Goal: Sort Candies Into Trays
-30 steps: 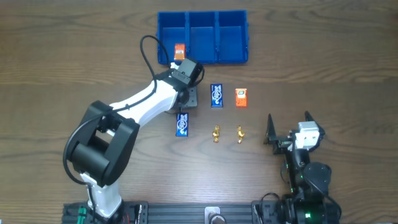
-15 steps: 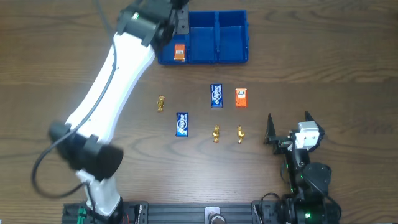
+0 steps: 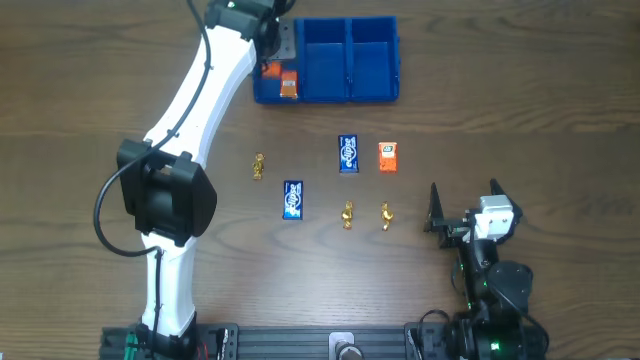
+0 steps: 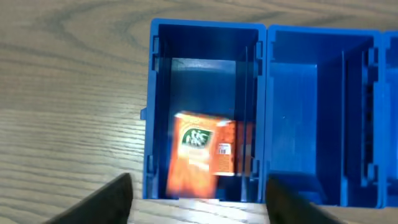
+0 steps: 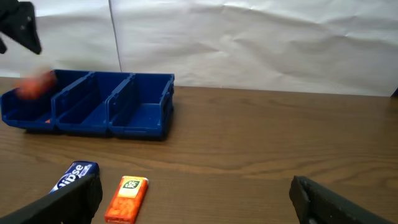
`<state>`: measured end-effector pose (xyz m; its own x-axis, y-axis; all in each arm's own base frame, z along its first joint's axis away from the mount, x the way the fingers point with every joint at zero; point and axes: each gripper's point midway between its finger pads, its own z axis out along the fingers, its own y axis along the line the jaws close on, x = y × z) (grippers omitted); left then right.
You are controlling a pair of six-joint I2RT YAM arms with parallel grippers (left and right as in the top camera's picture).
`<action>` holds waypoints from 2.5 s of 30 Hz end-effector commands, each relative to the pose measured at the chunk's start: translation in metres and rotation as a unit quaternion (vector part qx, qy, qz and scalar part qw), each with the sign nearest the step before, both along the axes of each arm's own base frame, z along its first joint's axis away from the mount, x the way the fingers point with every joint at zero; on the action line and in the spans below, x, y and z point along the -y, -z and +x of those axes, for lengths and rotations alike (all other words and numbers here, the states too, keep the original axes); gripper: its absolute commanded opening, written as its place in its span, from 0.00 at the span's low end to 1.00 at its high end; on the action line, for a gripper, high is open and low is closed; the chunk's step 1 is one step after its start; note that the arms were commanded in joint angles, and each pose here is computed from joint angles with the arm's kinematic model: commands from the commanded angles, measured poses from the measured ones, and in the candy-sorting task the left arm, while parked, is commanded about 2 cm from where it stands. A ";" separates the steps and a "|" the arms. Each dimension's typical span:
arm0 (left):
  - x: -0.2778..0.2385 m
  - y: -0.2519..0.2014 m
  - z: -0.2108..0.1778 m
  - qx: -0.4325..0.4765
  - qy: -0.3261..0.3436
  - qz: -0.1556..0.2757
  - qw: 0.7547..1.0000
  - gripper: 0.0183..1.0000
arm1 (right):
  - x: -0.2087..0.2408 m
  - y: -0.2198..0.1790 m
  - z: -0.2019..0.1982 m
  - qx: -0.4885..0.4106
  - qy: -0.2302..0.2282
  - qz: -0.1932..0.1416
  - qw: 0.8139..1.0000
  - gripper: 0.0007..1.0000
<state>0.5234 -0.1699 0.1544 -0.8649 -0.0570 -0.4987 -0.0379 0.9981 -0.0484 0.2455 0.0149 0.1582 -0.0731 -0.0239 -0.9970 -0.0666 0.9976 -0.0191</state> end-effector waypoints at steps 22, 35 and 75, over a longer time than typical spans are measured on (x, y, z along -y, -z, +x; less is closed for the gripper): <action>0.233 0.127 -0.185 -0.172 0.062 -0.013 0.983 0.72 | -0.001 0.002 0.000 -0.001 -0.003 -0.007 1.000 1.00; 0.228 0.161 -0.177 -0.190 0.039 -0.011 0.981 0.50 | -0.001 0.001 0.000 -0.001 -0.003 -0.007 1.000 1.00; 0.014 0.020 0.003 -0.024 0.010 -0.024 0.999 0.75 | -0.001 0.002 0.000 -0.001 -0.003 -0.007 1.000 1.00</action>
<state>0.5250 -0.1899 0.1120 -0.9063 -0.0605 -0.4182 -0.0252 0.9957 -0.0894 0.2456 0.0148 0.1582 -0.0731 -0.0239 -0.9970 -0.0663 0.9976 -0.0191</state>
